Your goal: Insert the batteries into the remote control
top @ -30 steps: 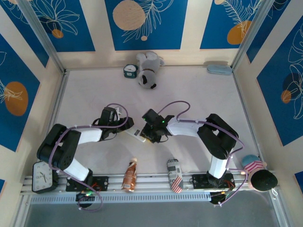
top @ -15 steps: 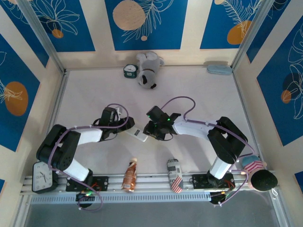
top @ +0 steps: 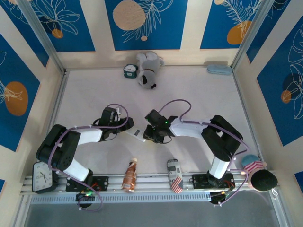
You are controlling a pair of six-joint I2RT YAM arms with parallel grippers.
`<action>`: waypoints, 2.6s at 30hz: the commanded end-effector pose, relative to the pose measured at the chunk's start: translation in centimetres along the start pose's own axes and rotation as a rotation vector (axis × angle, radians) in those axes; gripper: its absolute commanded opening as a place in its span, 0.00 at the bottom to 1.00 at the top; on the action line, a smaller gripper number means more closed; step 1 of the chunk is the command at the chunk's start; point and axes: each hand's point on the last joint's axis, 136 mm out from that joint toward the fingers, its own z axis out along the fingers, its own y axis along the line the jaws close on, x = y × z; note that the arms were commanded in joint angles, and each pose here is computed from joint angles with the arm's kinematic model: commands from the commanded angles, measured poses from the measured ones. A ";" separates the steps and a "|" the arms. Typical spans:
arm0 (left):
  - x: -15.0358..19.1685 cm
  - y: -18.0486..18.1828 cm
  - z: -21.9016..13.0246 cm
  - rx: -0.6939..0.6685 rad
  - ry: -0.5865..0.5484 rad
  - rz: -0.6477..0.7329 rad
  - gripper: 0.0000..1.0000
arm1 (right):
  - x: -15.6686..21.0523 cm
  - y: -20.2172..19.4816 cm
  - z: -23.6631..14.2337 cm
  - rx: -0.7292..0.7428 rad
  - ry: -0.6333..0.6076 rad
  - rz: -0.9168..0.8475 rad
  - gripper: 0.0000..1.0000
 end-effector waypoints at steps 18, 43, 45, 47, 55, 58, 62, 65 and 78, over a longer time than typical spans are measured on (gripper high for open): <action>0.8 0.4 0.2 -0.014 0.026 -0.021 0.57 | 0.4 2.1 0.8 -0.031 0.034 -0.013 0.24; 1.1 0.7 0.5 -0.023 0.036 -0.030 0.45 | 0.4 0.3 -0.7 0.051 -0.028 0.013 0.25; 1.1 0.9 0.5 -0.029 0.035 -0.031 0.45 | 0.4 0.3 -0.8 0.051 -0.035 0.015 0.25; 1.1 0.8 0.5 -0.028 0.034 -0.032 0.45 | 0.5 0.4 -1.1 0.049 -0.045 0.009 0.25; 1.1 0.8 0.5 -0.024 0.035 -0.036 0.44 | 0.8 0.0 -1.0 0.061 -0.042 0.019 0.26; 1.2 0.9 0.5 -0.026 0.037 -0.036 0.44 | 0.7 0.0 -0.6 0.062 -0.036 0.025 0.27; 1.2 0.9 0.5 -0.025 0.038 -0.036 0.44 | 0.6 0.0 -0.3 0.058 -0.032 0.031 0.27; 1.2 0.8 0.5 -0.022 0.037 -0.036 0.44 | 0.5 0.3 -0.1 0.046 -0.025 0.033 0.27; 1.3 0.8 0.7 -0.015 0.041 -0.042 0.43 | 0.3 1.0 0.9 0.017 -0.010 0.036 0.26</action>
